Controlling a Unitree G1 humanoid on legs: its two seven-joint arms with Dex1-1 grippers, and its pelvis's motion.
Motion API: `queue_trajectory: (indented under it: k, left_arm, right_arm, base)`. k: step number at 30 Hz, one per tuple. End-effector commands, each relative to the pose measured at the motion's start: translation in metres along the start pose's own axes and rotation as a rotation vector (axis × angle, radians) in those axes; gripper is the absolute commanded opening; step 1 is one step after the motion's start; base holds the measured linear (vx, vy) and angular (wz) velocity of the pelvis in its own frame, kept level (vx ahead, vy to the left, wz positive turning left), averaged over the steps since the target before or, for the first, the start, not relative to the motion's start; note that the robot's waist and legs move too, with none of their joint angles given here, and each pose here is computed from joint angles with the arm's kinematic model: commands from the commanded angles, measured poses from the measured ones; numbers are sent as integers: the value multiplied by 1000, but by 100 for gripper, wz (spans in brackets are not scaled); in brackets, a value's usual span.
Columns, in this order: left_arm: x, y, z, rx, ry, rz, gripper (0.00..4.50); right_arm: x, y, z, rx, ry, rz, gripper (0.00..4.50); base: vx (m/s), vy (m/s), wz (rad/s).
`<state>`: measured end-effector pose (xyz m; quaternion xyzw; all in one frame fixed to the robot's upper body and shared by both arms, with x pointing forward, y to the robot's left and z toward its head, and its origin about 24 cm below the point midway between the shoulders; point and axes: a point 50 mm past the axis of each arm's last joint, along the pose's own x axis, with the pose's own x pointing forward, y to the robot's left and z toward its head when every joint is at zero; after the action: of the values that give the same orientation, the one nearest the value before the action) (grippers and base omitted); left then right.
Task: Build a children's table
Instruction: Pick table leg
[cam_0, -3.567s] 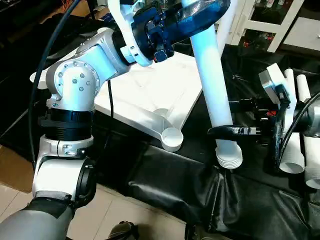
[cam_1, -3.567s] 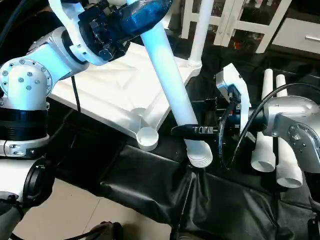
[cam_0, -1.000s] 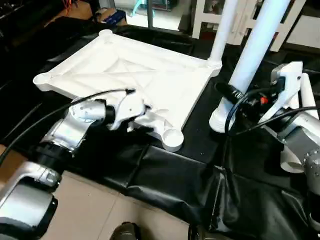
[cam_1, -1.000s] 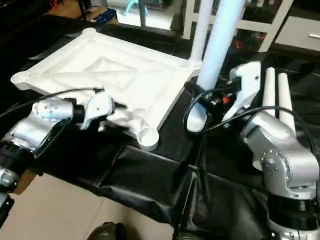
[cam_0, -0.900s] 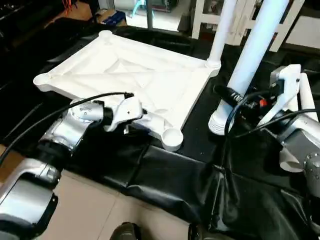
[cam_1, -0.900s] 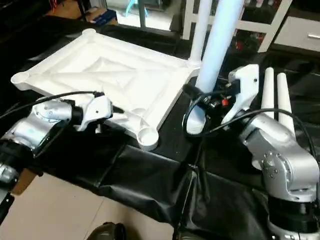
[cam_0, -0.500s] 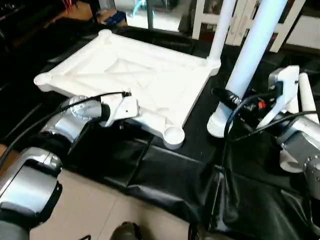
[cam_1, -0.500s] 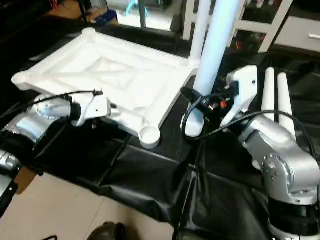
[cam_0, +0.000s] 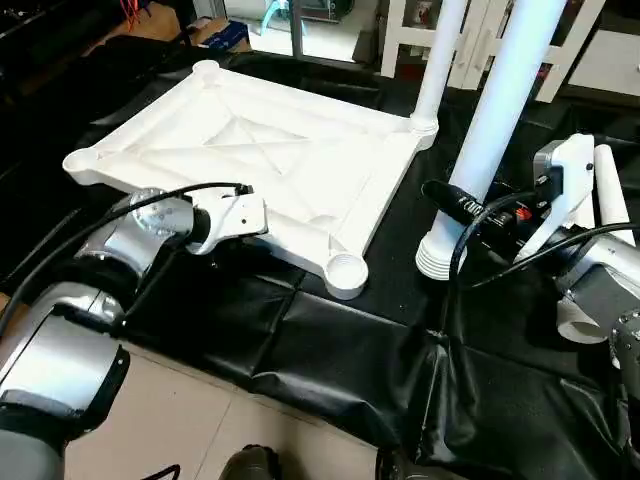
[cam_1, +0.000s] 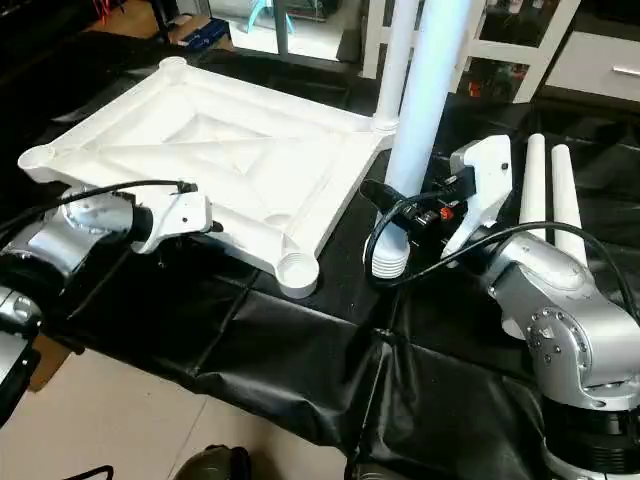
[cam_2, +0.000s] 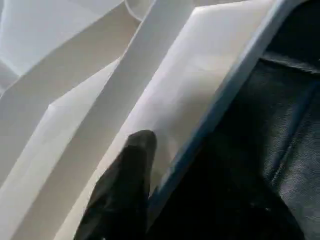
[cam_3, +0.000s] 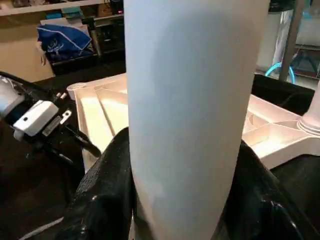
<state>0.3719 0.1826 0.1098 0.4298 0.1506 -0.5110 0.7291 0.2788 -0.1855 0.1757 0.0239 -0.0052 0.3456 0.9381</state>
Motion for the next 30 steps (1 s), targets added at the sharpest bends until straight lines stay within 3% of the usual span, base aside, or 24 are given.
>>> queue_trajectory:
  k: [1, 8, 20, 27, 30]
  left_arm:
    - [5, -11, -7, -15, 26, -62, 144]
    - [20, -28, 2, 8, -44, -169, 107]
    - [22, -44, 28, 49, -199, -203, 40]
    - [20, -62, 38, 34, -265, -189, 4]
    - [21, -58, 38, 45, -282, -108, 1]
  right_arm:
    - [0, 4, 3, -13, -3, 32, 181]
    - [1, 3, 5, -18, -14, 25, 181]
    - [1, 4, 5, -12, -34, -4, 181]
    - [0, 5, 1, 0, -41, -32, 181]
    - [0, 5, 1, 2, -52, -49, 181]
  base:
    - [0, 0, 0]
    - [0, 0, 0]
    - [0, 0, 0]
    - [0, 0, 0]
    - [0, 0, 0]
